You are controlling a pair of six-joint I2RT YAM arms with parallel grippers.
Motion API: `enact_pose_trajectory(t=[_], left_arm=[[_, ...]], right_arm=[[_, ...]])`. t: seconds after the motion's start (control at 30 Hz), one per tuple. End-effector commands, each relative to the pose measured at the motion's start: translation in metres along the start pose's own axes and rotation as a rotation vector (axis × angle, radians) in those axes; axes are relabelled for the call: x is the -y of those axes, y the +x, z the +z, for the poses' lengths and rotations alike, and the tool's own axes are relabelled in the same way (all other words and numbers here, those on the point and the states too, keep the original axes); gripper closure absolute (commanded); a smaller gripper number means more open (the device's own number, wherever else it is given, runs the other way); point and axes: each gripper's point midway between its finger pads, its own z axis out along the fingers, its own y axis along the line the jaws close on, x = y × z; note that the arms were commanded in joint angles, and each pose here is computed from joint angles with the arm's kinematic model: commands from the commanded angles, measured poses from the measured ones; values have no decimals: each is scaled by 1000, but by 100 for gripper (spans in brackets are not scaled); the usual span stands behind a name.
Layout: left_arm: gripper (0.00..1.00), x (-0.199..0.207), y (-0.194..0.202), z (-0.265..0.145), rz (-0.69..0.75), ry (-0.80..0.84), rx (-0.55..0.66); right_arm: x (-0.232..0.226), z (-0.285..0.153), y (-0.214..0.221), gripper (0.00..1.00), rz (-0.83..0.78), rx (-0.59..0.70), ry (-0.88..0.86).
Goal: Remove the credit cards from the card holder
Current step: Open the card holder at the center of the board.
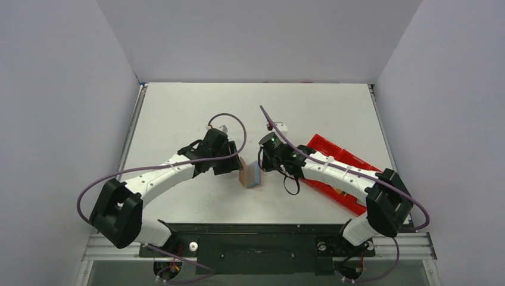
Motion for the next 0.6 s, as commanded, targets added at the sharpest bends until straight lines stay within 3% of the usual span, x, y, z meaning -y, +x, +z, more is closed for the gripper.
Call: enact_pose_trajectory(t=[0.0, 0.17, 0.3, 0.47, 0.57], left_arm=[[48, 9, -11, -8, 27, 25, 45], [52, 0, -2, 11, 21, -5, 13], [65, -7, 2, 27, 17, -35, -1], [89, -28, 14, 42, 18, -112, -20], [96, -52, 26, 47, 12, -192, -31]], right_arm=[[-15, -21, -28, 100, 10, 79, -54], [-16, -21, -28, 100, 8, 79, -54], [-14, -22, -28, 100, 7, 80, -47], [-5, -20, -22, 100, -3, 73, -17], [4, -20, -19, 100, -8, 77, 13]])
